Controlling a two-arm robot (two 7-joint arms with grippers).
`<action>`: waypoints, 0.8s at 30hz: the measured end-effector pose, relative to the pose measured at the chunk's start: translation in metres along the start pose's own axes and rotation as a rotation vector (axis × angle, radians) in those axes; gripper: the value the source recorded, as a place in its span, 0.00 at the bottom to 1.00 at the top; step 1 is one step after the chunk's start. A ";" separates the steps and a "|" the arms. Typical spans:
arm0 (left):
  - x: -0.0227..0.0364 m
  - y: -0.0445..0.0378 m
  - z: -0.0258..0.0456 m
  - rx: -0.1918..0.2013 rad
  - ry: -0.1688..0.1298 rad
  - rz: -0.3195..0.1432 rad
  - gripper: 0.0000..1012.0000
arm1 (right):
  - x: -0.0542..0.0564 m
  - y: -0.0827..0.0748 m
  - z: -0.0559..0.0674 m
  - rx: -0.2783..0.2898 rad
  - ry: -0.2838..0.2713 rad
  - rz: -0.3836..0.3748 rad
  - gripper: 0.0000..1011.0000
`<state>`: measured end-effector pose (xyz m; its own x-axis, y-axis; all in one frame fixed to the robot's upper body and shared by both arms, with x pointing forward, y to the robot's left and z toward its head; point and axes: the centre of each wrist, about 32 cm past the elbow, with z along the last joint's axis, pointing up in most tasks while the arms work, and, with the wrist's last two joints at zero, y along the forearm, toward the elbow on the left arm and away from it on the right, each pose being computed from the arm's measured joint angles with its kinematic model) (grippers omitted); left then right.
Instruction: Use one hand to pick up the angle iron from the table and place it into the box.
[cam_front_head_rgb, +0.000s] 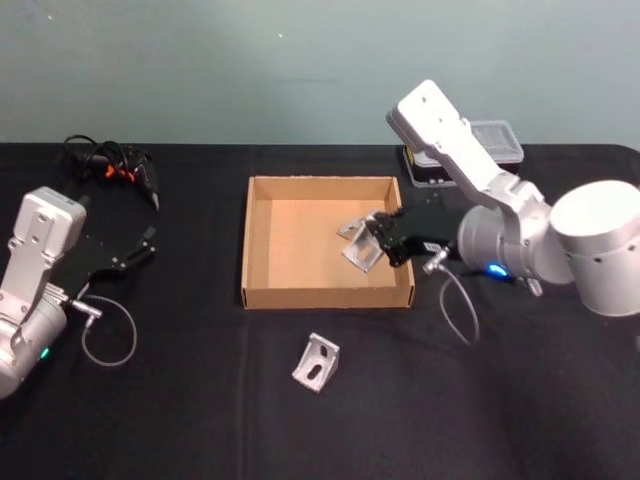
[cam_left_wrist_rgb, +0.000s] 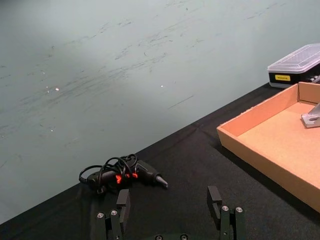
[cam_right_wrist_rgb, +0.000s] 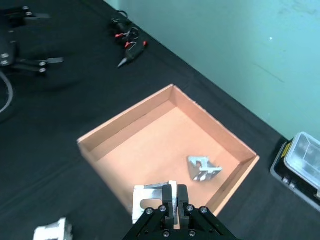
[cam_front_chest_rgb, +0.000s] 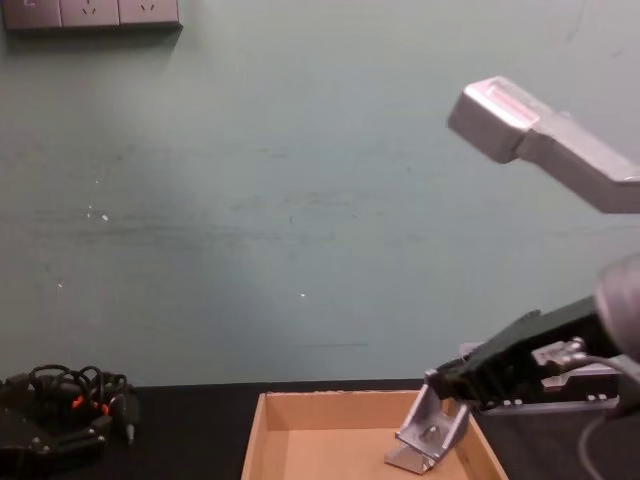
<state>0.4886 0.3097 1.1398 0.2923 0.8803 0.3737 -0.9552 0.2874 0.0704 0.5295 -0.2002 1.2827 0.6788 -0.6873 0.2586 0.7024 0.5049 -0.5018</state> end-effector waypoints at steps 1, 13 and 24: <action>0.0000 0.0000 0.0000 0.000 0.000 0.000 1.00 | 0.001 0.003 0.000 0.000 0.001 -0.003 0.06; 0.0000 0.0000 0.0000 0.000 0.000 0.000 1.00 | 0.008 0.045 -0.002 -0.007 0.028 -0.025 0.06; 0.0000 0.0000 0.0000 0.000 0.000 0.000 1.00 | 0.009 0.069 -0.009 -0.024 0.030 -0.024 0.06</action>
<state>0.4886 0.3097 1.1398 0.2923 0.8803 0.3738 -0.9553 0.2873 0.0703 0.5820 -0.1763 1.2430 0.6550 -0.7145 0.2459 0.7126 0.4757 -0.5157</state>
